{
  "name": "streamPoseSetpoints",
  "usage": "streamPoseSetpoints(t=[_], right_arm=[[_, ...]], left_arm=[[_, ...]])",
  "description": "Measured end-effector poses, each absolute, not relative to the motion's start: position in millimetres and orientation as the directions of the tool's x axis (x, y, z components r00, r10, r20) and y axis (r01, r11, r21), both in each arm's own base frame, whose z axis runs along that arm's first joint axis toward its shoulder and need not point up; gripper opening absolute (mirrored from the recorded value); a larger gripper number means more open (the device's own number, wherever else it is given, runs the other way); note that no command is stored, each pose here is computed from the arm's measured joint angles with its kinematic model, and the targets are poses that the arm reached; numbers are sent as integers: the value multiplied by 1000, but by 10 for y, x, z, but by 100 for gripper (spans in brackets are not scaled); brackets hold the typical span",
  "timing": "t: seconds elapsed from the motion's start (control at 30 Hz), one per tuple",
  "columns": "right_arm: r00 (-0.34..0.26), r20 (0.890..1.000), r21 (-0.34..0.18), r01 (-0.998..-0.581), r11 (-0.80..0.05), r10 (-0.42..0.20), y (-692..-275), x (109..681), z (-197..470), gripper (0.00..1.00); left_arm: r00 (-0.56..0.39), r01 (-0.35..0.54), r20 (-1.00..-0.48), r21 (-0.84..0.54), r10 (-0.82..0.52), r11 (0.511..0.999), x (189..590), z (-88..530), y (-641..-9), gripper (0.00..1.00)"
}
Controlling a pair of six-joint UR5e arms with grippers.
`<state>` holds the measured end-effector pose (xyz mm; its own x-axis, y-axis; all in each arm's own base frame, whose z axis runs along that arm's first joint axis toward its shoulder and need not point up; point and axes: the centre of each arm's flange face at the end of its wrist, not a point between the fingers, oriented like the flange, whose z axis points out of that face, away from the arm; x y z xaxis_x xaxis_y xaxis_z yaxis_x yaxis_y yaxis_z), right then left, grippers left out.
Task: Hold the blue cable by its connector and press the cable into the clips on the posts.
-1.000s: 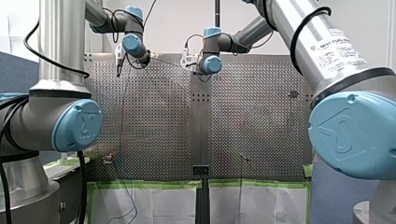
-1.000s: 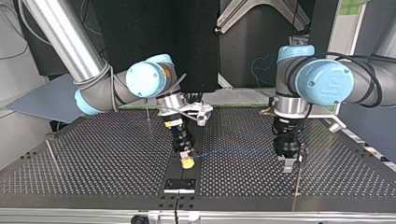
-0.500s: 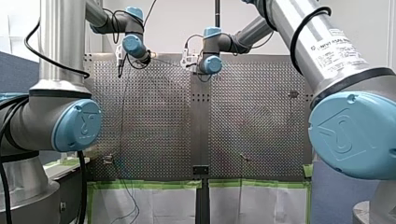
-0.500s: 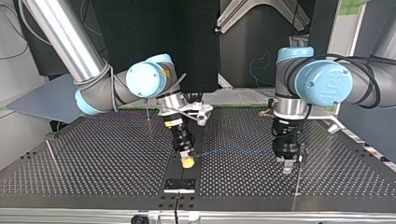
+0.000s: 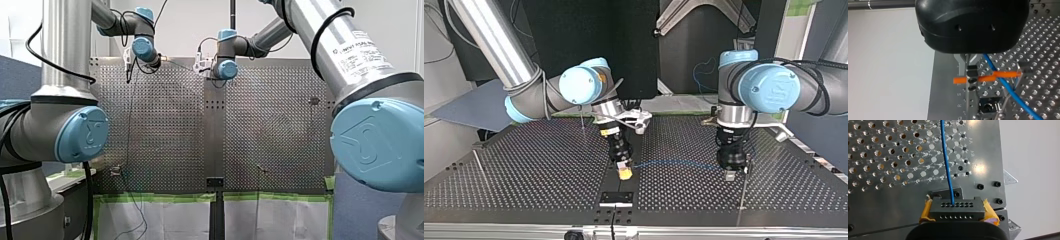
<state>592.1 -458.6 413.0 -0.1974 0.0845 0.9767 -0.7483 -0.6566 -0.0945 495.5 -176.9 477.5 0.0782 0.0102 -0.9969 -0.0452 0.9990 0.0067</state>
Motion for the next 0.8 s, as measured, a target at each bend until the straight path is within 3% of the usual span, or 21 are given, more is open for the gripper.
streamPoseSetpoints(t=[0.6,0.67,0.7,0.77,0.8], right_arm=[[-193,978,-96,-757,-647,81,-4645,5869,4103,0],[-193,978,-96,-758,-645,82,-4660,5857,4100,0],[-193,978,-96,-761,-642,82,-4671,5847,4097,0],[-193,978,-96,-761,-641,82,-4685,5837,4094,0],[-193,978,-96,-761,-641,82,-4683,5838,4094,0]], left_arm=[[74,-48,-997,-8,-5,999,4934,4773,-1789,0],[70,-47,-998,-7,-4,999,4927,4768,-1798,35],[67,-49,-998,-7,-3,999,4921,4766,-1798,35],[59,-47,-998,-5,-2,999,4910,4759,-1807,53],[54,-46,-999,-4,-1,999,4901,4753,-1814,53]])
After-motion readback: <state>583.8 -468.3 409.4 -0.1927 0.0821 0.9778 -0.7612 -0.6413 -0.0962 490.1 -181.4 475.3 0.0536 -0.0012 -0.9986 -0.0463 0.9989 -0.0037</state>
